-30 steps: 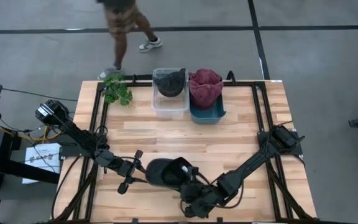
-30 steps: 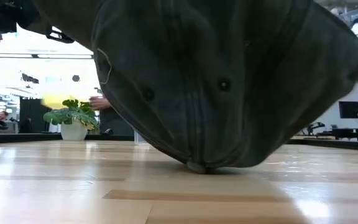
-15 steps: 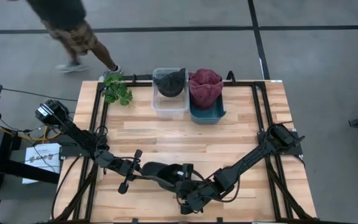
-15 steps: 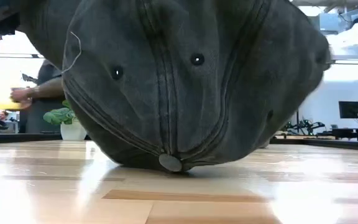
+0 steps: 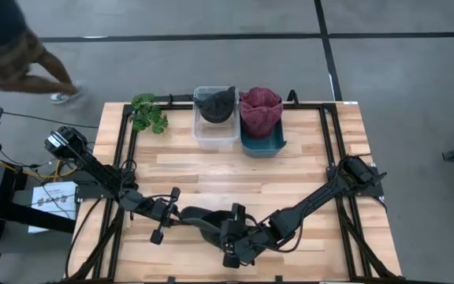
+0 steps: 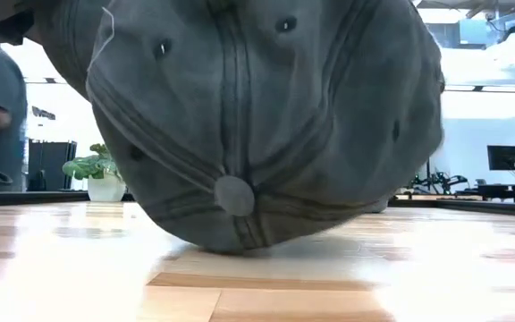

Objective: Pick & Place hat
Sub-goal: Put the black cap into the transparent bin

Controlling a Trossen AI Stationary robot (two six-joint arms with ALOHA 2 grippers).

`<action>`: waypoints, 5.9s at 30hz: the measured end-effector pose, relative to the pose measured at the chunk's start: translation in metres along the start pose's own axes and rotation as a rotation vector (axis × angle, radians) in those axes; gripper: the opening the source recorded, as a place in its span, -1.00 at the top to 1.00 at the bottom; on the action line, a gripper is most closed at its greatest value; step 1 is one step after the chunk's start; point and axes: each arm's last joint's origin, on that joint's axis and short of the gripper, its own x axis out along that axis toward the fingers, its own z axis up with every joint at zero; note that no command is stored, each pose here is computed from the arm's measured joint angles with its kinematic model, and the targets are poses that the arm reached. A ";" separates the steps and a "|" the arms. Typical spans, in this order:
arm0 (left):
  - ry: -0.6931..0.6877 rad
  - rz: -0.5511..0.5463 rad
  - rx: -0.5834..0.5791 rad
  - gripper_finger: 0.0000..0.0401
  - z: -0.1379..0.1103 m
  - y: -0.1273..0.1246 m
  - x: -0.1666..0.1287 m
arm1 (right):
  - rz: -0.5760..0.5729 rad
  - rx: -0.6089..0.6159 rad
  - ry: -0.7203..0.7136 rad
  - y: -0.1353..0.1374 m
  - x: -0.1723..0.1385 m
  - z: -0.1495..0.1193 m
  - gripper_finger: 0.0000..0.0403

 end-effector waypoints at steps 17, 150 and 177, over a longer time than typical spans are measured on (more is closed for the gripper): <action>0.025 0.274 -0.100 0.94 -0.002 0.008 -0.002 | -0.431 0.063 -0.007 0.004 -0.076 0.003 -0.03; -0.209 -0.004 0.065 0.93 0.053 -0.046 -0.028 | -0.290 0.334 -0.182 0.033 -0.024 -0.050 1.00; -0.164 0.078 0.062 0.93 0.043 -0.032 -0.014 | 0.255 0.089 -0.261 0.029 -0.001 0.005 1.00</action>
